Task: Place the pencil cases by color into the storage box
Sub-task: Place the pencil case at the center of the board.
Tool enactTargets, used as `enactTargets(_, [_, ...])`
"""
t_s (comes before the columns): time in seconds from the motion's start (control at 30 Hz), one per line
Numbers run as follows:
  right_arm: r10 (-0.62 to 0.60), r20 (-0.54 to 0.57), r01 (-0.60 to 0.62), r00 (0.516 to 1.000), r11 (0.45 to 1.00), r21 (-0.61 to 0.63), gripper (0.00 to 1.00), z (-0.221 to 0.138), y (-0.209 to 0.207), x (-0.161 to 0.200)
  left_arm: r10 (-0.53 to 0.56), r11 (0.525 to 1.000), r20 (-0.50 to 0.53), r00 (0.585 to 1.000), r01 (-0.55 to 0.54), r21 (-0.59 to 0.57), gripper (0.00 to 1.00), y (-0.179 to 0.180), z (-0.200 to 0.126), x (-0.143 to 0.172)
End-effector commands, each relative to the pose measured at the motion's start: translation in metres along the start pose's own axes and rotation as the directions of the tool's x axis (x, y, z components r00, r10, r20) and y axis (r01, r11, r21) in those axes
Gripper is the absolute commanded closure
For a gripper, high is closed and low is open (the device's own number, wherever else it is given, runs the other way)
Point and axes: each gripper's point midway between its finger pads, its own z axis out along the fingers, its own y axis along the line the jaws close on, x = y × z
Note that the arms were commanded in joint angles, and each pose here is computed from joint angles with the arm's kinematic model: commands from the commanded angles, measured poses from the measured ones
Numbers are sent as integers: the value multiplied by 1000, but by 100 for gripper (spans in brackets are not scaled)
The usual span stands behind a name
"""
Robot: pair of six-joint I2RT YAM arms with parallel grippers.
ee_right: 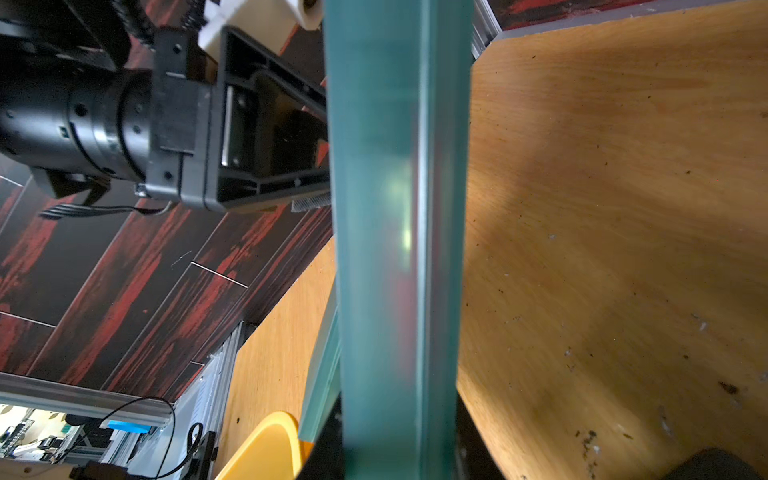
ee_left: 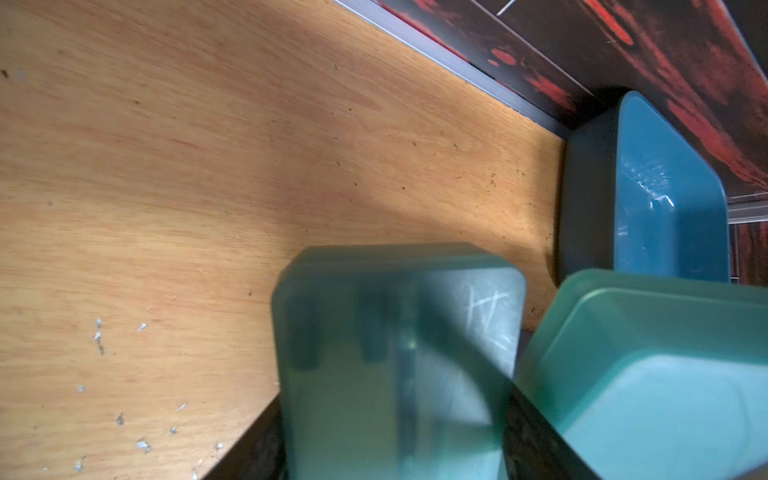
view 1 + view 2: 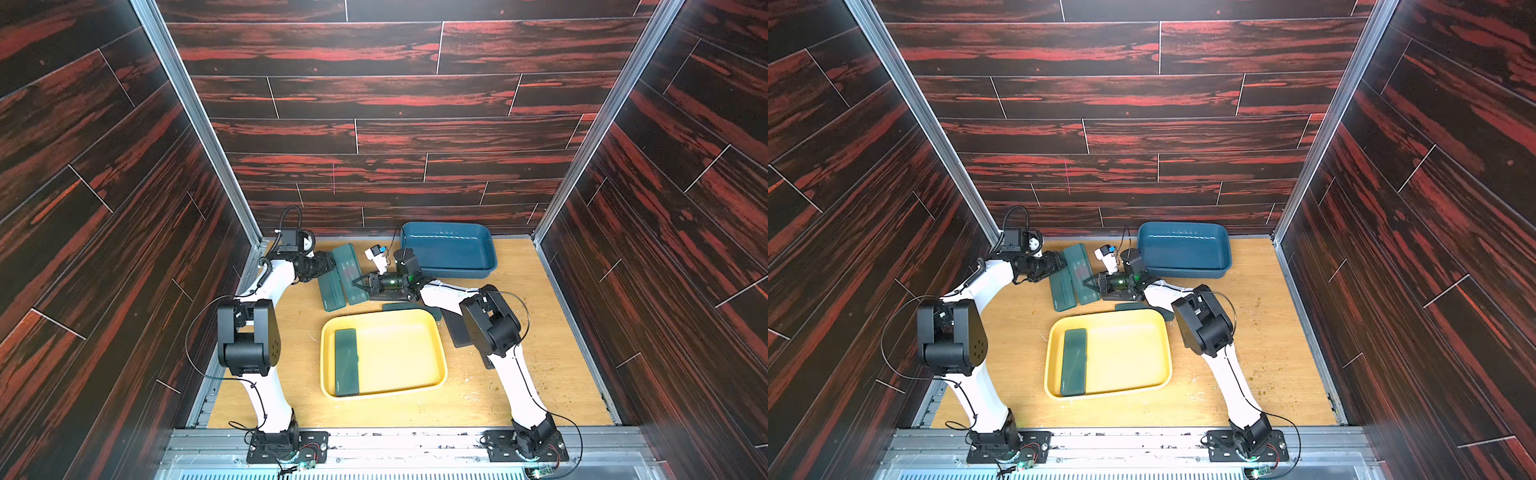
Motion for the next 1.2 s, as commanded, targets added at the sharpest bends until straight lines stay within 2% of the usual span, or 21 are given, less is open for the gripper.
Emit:
enactTargets(0.0, [-26,24,26,999,1000,2,79,3,3,-11,23,1000,50,998,-22,-9,47,-9,-23,-12])
enactTargets(0.13, [-36,34,36,999,999,8,78,-1,7,-15,27,999,48,998,-26,-21,47,-8,-25,-12])
enactTargets(0.3, [27,45,-26,999,1000,-13,78,-8,5,-19,29,999,46,999,-27,-44,47,-3,-24,-12])
enactTargets(0.6, [90,29,-93,995,991,91,76,-12,-29,-15,2,986,18,1000,1,-165,47,23,-22,-11])
enactTargets(0.8, [185,9,-181,983,949,258,74,-10,-66,-5,-23,973,26,999,29,-230,47,36,-28,-13])
enactTargets(0.9, [242,-3,-228,970,918,325,73,-11,-79,0,-39,964,-4,999,37,-262,47,41,-33,-6])
enactTargets(1.17, [338,-46,-295,940,872,391,73,-10,-95,22,-45,963,7,999,45,-266,47,36,-47,-7])
